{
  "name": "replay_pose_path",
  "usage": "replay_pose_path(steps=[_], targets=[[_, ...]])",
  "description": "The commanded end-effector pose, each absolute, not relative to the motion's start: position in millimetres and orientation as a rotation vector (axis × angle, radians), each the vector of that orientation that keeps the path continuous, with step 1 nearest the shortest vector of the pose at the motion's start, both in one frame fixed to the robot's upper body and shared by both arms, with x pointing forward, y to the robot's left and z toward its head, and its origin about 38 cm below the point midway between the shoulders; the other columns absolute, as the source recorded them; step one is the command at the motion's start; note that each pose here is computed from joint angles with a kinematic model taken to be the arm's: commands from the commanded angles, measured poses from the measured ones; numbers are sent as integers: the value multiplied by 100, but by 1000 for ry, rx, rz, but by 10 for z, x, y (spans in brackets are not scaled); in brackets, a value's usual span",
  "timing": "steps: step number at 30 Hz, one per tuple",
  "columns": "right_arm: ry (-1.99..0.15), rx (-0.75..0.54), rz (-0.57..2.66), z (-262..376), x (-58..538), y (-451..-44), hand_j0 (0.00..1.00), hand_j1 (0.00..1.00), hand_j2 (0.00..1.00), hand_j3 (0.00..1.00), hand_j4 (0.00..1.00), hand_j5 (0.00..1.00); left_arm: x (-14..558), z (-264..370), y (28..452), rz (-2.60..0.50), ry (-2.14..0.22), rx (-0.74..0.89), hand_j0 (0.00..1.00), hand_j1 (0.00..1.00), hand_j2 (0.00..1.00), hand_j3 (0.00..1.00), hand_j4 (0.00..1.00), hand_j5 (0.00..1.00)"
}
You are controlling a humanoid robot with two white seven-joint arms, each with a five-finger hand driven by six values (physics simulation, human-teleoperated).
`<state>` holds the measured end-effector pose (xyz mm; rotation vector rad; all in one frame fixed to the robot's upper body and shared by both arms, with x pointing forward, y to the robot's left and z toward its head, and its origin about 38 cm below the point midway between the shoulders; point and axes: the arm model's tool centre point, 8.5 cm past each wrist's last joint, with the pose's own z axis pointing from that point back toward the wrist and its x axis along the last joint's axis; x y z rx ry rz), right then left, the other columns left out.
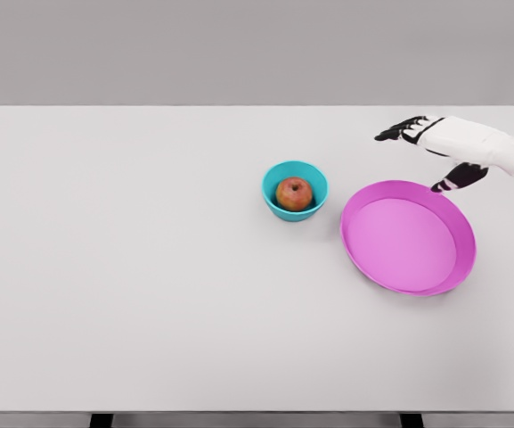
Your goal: Put the apple from the pink plate into the blue bowl with your right arm
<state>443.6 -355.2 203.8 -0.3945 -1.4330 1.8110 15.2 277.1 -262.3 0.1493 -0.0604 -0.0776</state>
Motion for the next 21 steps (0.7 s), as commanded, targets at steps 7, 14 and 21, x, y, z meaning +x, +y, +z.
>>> replay_pose_path(steps=[7,14,21], targets=[[-1597,-502,1551,2287,4390,-3882,100,100,100,100,100,100,151,-2623,2771,-79,-60,149,100,100,100,100,100,100],[-1575,-467,1542,2116,4345,-3868,100,100,100,100,100,100,188,-2621,2777,-78,-68,156,100,100,100,100,100,100],[-1562,-458,1540,2053,4332,-3875,100,100,100,100,100,100,160,-2622,2773,-81,-60,151,100,100,100,100,100,100]])
